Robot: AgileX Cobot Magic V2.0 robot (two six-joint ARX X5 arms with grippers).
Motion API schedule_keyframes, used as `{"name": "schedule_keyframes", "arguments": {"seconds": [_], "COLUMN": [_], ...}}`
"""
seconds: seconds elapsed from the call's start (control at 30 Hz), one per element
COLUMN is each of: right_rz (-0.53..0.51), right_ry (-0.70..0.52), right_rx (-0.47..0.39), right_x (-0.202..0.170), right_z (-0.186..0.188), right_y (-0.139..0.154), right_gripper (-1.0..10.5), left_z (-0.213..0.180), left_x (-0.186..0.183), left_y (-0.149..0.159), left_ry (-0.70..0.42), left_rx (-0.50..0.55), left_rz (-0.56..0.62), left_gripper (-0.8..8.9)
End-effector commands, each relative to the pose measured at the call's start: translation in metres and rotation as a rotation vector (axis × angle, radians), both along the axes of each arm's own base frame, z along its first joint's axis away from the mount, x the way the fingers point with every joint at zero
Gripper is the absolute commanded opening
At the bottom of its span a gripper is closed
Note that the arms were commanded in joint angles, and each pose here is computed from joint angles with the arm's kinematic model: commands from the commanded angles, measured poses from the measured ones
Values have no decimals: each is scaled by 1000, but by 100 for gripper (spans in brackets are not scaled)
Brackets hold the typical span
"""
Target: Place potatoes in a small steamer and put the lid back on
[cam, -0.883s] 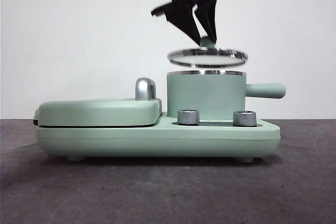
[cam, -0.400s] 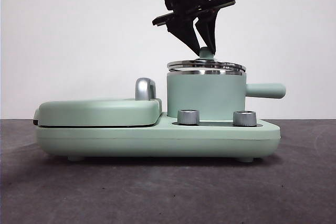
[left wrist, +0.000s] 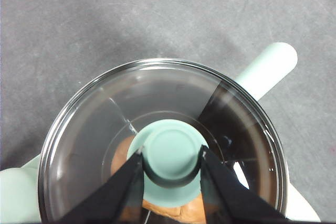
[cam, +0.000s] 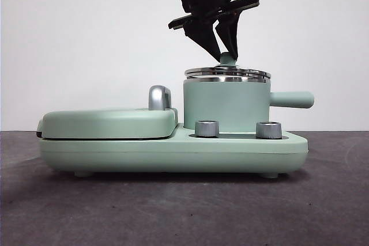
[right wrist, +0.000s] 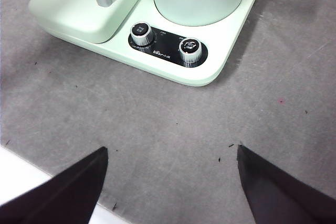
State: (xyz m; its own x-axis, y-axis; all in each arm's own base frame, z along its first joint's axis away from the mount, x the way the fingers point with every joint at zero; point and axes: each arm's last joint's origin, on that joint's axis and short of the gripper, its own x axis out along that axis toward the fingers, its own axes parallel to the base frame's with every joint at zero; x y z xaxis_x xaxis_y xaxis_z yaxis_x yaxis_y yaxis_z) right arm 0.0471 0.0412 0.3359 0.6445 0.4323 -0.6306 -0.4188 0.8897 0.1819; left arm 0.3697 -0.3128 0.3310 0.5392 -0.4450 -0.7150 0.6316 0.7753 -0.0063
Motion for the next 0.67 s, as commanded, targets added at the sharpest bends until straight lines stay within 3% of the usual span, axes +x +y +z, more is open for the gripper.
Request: {"name": "schedule_keyframes", "arguments": {"seconds": [0.03, 0.67], "right_rz": [11, 9], "right_ry": [-15, -17], "right_rx": [3, 8], "right_x": [0, 0], "right_z": [3, 3], "right_y": [1, 1], "right_gripper": [392, 392], "left_z": [-4, -12], "left_x": [2, 2], "left_y": [-7, -6], "left_ry": [-6, 10], "left_rx": [-3, 64], "left_rz": [-11, 21], "left_gripper": [6, 6]}}
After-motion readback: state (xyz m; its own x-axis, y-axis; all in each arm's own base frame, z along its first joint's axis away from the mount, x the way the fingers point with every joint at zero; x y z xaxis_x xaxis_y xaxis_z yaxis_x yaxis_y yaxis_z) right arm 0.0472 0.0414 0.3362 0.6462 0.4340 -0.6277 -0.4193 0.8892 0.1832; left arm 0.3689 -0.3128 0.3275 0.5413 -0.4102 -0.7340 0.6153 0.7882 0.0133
